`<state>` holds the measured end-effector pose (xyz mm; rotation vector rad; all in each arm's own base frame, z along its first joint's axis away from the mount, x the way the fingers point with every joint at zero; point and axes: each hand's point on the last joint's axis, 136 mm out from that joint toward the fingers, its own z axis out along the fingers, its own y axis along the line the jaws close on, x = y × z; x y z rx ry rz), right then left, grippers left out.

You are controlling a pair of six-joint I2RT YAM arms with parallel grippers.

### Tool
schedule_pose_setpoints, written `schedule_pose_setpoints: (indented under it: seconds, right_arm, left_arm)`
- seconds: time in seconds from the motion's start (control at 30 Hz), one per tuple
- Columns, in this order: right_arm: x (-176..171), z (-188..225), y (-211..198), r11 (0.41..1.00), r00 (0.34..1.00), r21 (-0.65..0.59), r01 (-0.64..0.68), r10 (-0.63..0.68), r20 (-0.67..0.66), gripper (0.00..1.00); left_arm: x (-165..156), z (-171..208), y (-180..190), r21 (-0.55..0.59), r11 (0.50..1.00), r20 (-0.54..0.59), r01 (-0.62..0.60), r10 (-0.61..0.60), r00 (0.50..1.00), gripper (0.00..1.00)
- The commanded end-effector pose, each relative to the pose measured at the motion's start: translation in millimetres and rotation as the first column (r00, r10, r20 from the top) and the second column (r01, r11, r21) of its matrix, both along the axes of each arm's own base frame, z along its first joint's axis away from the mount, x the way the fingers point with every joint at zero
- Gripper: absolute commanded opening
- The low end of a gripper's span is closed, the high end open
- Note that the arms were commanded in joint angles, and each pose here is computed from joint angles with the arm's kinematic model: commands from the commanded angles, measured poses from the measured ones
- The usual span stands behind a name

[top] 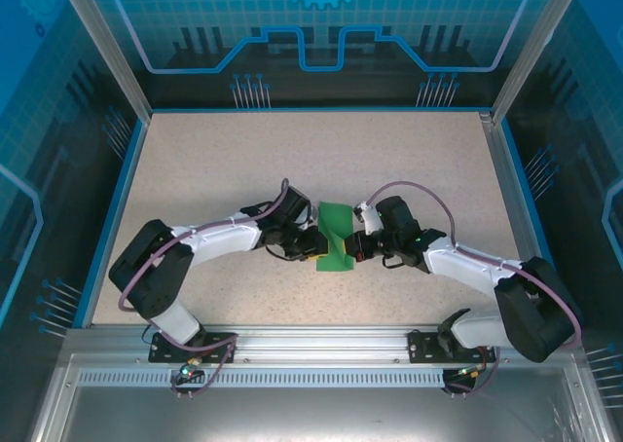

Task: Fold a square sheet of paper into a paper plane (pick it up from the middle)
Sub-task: Fold the triangle a second time at the center of the table.

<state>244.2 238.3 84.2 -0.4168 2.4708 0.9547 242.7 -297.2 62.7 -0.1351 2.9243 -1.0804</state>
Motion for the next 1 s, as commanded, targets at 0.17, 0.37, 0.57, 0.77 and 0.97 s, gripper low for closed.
schedule_pose_setpoints:
  seconds: [0.17, 0.37, 0.57, 0.77, 0.97]
  right_arm:
    - [1.4, -6.7, -3.0, 1.0, 0.999, 0.014, 0.02, -0.02, -0.029, 0.04]
    - [4.1, -9.7, -2.7, 1.0, 0.999, 0.0, 0.024, -0.024, -0.04, 0.04]
    - [9.8, -15.6, -2.1, 0.999, 0.997, -0.022, 0.031, -0.032, -0.064, 0.04]
    - [14.4, -13.9, 6.5, 1.0, 0.997, -0.001, 0.006, -0.006, -0.082, 0.05]
    - [22.1, -15.2, 5.4, 1.0, 0.996, -0.028, 0.007, -0.01, -0.085, 0.05]
  left_arm:
    - [0.3, -30.4, -11.7, 0.06, 0.998, -0.041, 0.014, -0.012, 0.999, 0.15]
    - [1.2, -50.2, 3.8, 0.172, 0.985, -0.053, -0.004, 0.013, 0.999, 0.1]
    - [0.4, -59.5, 30.5, 0.303, 0.953, -0.024, -0.02, 0.029, 0.999, 0.09]
    - [1.7, -58.0, 39.8, 0.343, 0.939, -0.001, -0.017, 0.019, 1.0, 0.09]
    - [2.7, -55.0, 43.4, 0.363, 0.932, 0.013, -0.005, 0.0, 1.0, 0.1]
